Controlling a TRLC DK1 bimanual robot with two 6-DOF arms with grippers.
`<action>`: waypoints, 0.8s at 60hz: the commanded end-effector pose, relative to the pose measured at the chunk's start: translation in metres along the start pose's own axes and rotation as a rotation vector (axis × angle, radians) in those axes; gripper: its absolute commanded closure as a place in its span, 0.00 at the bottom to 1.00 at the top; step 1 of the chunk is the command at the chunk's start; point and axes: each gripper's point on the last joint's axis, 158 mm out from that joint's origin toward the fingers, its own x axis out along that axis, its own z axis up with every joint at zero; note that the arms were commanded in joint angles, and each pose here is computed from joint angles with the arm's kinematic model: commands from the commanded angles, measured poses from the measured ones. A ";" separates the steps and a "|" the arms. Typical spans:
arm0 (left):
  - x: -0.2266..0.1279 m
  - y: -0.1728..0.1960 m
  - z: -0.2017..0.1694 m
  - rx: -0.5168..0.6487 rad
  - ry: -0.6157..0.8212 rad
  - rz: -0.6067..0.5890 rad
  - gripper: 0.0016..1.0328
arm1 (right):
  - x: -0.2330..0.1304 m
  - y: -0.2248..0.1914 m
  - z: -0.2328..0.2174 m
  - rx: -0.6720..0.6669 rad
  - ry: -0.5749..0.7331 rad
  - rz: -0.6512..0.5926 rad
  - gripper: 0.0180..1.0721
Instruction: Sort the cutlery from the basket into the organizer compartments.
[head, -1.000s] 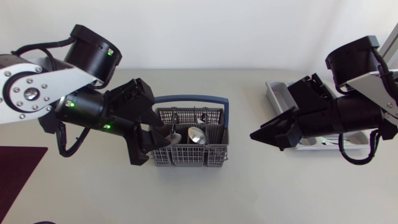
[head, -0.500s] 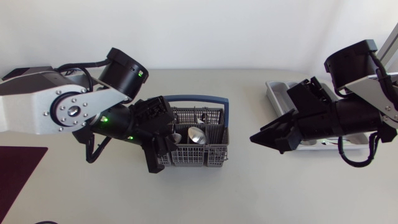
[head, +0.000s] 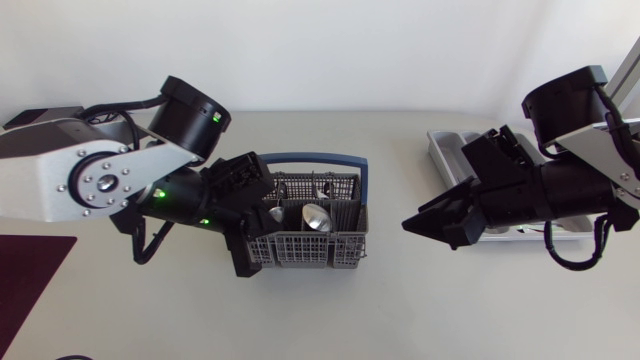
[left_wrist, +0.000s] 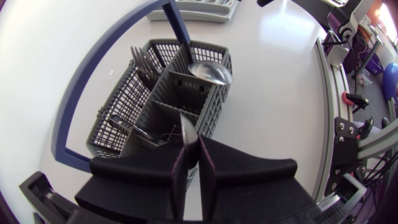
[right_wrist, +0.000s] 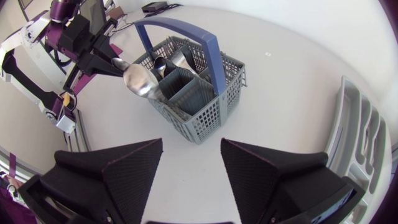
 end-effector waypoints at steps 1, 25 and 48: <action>-0.019 0.004 0.001 -0.026 -0.039 0.039 0.97 | 0.001 0.004 -0.009 -0.002 0.015 0.013 0.35; -0.091 0.012 0.031 -0.161 -0.308 -0.051 0.97 | -0.001 0.011 -0.004 -0.011 0.021 0.026 0.35; -0.172 0.028 0.058 -0.252 -0.526 -0.072 0.97 | -0.022 0.021 0.010 -0.065 -0.035 0.014 0.35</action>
